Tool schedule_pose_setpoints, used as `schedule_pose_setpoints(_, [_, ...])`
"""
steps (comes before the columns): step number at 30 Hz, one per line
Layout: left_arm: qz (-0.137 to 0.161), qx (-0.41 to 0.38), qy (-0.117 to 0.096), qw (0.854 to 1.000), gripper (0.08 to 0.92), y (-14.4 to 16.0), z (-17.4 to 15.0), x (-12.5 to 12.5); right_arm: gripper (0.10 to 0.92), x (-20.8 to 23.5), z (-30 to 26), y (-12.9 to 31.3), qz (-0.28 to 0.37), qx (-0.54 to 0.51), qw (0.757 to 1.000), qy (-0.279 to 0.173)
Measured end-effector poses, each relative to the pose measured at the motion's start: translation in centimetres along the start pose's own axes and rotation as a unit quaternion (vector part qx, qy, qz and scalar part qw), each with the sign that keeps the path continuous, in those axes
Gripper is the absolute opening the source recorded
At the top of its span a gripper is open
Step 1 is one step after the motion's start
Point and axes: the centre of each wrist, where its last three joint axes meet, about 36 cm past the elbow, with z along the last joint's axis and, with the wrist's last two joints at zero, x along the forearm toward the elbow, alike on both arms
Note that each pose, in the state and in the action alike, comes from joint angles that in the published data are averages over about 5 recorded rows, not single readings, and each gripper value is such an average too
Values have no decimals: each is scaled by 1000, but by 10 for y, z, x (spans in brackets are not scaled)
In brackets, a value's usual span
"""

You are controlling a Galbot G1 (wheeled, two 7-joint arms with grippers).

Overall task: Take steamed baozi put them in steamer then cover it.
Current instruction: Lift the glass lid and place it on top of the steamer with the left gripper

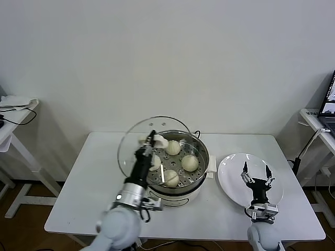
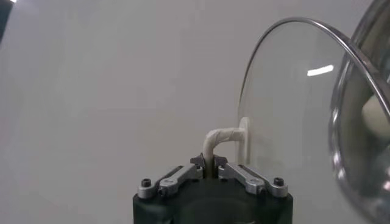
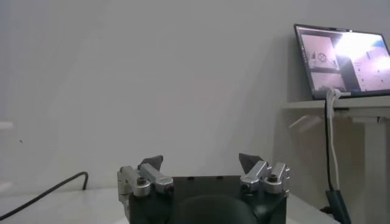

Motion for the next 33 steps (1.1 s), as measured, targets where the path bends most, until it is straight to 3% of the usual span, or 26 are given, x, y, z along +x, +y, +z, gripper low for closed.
schedule_pose_setpoints(7, [33,-2,4,999,188,-20,-30,-14,823,-4,0,2,4,-2,1000,0])
schedule_pose_setpoints(15, [50,-17,3,999,188,-33,-48,-26,823,-6,2,3,8,-5,1000,3])
schedule_pose_setpoints(33, [74,-87,2,993,188,-48,-55,-47,823,-7,7,5,11,-11,1000,8])
